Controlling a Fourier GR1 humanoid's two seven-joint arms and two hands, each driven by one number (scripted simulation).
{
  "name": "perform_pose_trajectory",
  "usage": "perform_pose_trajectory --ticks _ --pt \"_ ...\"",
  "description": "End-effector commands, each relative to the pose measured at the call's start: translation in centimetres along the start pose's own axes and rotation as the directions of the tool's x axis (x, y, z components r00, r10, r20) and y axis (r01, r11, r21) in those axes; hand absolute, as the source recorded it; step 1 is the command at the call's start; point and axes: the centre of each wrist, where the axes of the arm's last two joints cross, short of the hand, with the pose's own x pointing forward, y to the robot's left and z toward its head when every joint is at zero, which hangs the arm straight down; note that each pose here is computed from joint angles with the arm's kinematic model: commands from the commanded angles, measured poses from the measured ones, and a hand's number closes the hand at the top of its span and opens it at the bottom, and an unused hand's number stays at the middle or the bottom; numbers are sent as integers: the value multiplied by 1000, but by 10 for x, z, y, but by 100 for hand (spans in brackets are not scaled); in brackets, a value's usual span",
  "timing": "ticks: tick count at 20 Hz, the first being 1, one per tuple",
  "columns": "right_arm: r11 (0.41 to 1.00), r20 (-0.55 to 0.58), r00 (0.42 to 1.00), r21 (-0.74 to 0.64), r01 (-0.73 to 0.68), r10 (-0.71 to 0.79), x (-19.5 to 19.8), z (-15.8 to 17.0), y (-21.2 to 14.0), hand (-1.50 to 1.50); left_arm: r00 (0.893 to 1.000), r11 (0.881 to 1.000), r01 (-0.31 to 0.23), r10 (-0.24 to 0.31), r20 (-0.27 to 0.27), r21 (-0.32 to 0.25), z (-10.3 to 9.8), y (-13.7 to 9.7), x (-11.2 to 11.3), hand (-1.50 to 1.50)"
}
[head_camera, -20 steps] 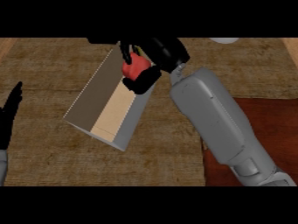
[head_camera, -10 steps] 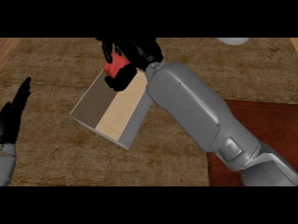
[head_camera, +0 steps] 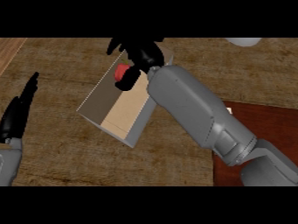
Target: Pick the bell pepper from the tray and place it in the cardboard box
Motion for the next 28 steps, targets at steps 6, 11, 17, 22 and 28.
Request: perform_pose_trajectory --ticks 6,11,17,22,28 --pt "993 41 993 -44 109 -107 -7 3 10 -150 1000 1000 -11 11 13 -27 -4 -4 9 0" --pt "954 155 963 -169 246 -221 -8 3 5 -150 1000 1000 -5 5 -15 -4 -10 -6 1 0" --pt "870 187 902 -247 427 -389 -17 0 -7 -150 1000 999 4 -3 -21 37 -8 8 -7 0" --pt "832 203 864 -239 501 -462 -53 -3 -41 -150 999 998 -7 9 -40 54 8 10 -9 0" --pt "823 171 872 -288 490 -459 -126 25 -109 -150 998 999 -10 13 -54 42 19 7 -28 0"
